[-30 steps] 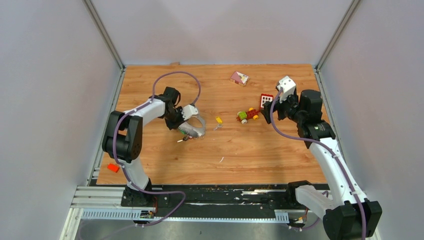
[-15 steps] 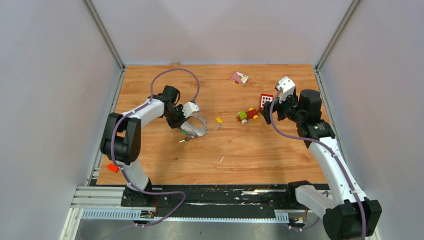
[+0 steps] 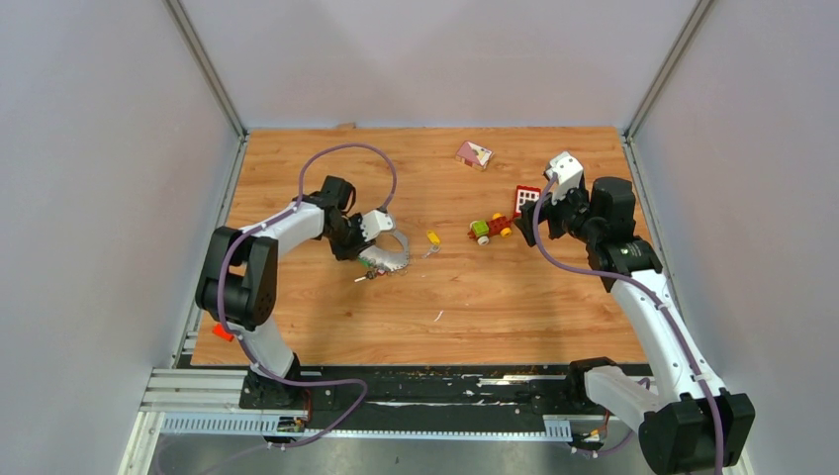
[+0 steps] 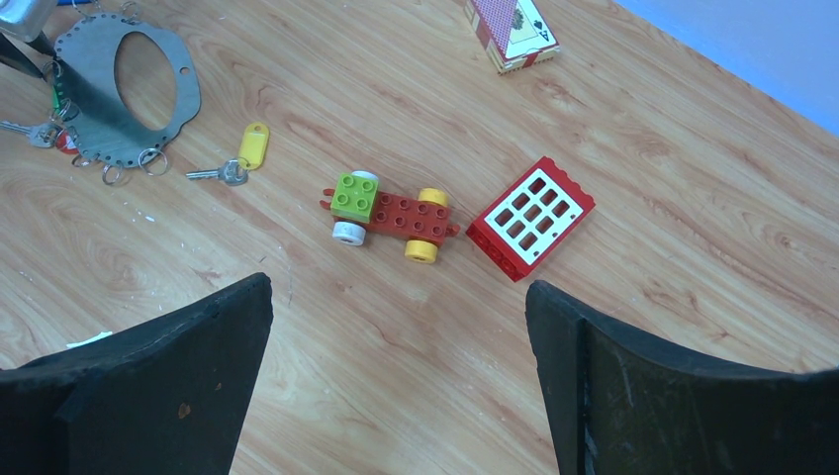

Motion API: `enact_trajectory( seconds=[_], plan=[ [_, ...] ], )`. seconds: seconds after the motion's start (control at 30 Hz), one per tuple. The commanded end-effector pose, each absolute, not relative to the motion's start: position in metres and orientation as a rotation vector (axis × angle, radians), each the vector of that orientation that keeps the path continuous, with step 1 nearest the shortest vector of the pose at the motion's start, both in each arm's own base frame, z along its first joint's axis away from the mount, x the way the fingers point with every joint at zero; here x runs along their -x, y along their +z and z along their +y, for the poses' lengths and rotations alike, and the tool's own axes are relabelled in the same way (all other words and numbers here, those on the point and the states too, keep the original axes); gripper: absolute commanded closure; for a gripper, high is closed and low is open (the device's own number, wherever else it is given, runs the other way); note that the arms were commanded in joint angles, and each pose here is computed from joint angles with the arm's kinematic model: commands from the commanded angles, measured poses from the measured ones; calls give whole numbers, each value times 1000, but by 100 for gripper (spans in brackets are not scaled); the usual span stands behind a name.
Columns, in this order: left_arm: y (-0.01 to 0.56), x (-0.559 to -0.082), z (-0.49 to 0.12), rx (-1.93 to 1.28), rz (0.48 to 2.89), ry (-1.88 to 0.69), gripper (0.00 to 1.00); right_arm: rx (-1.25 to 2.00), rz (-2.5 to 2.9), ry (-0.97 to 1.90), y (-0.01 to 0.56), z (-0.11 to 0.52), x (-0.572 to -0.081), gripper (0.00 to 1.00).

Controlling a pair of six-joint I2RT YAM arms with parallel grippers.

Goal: Put the keys on the keyring

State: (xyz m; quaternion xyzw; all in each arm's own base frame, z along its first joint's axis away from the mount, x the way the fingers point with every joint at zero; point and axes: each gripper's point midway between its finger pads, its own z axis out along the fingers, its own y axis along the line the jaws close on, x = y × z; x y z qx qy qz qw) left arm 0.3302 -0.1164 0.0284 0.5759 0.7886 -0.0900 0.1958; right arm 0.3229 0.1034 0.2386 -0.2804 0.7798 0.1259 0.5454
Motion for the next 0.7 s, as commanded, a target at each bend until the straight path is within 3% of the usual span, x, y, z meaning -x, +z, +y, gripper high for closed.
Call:
enact_trajectory(
  seconds=[0.0, 0.13, 0.33, 0.67],
  plan=[
    [22, -335, -120, -1633, 2175, -234, 68, 689, 1814, 307, 248, 108, -325, 0],
    [17, -333, -123, -1615, 2184, -245, 75, 693, 1814, 310, 248, 108, -324, 0],
    [26, -333, -124, -1568, 2192, -239, 99, 695, 1815, 313, 248, 109, -324, 0],
    [80, -334, -142, -1395, 2115, -307, 100, 697, 1825, 313, 245, 108, -325, 0]
  ],
)
